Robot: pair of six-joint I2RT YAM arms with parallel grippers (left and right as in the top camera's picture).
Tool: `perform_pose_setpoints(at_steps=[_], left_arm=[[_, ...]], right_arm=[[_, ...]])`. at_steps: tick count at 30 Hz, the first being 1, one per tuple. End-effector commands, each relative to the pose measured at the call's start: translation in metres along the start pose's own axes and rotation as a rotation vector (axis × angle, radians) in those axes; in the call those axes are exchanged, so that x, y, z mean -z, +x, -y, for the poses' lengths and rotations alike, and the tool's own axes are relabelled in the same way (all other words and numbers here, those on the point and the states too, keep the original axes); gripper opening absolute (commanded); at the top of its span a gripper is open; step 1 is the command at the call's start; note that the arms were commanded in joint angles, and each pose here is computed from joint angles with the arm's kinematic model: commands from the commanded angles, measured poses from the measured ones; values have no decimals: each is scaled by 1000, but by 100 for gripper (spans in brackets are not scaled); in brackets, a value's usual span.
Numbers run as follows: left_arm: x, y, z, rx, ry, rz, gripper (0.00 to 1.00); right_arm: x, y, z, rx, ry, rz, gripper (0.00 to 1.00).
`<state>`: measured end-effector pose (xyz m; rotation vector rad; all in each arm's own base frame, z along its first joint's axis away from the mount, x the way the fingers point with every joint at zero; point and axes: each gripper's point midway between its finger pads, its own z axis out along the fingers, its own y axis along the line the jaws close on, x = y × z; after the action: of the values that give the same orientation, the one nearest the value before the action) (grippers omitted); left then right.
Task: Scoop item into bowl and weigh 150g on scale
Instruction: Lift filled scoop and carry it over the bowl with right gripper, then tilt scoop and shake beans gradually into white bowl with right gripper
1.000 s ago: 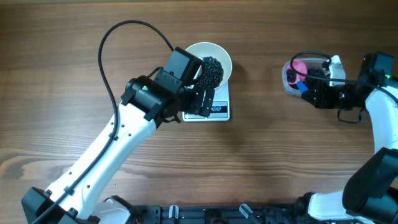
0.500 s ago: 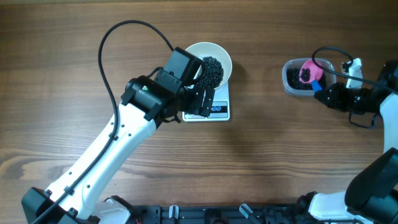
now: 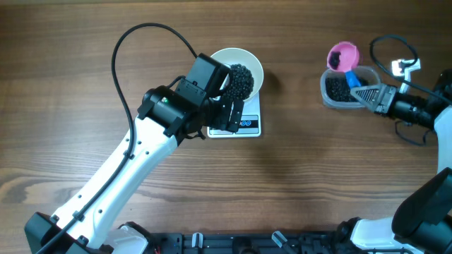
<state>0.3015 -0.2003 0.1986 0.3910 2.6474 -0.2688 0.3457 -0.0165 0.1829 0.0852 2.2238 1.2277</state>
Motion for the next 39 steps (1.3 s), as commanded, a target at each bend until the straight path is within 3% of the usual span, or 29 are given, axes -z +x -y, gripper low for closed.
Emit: perform_pose_setpoints(at_steps=[1,8,19,39], left_arm=[[9,-6,1,-15,1,30,100],[9,-6,1,-15,1,30,100],[9,-6,1,-15,1,30,100],[9,-6,1,-15,1,30,100]], right_arm=[[-10,-6,-31,32,-158,15,4],[-73,1,-75,162,-241,-109,4],[-160,21,-93,407,-13,-186,4],[-188,36,-90,598,144,-216,4]])
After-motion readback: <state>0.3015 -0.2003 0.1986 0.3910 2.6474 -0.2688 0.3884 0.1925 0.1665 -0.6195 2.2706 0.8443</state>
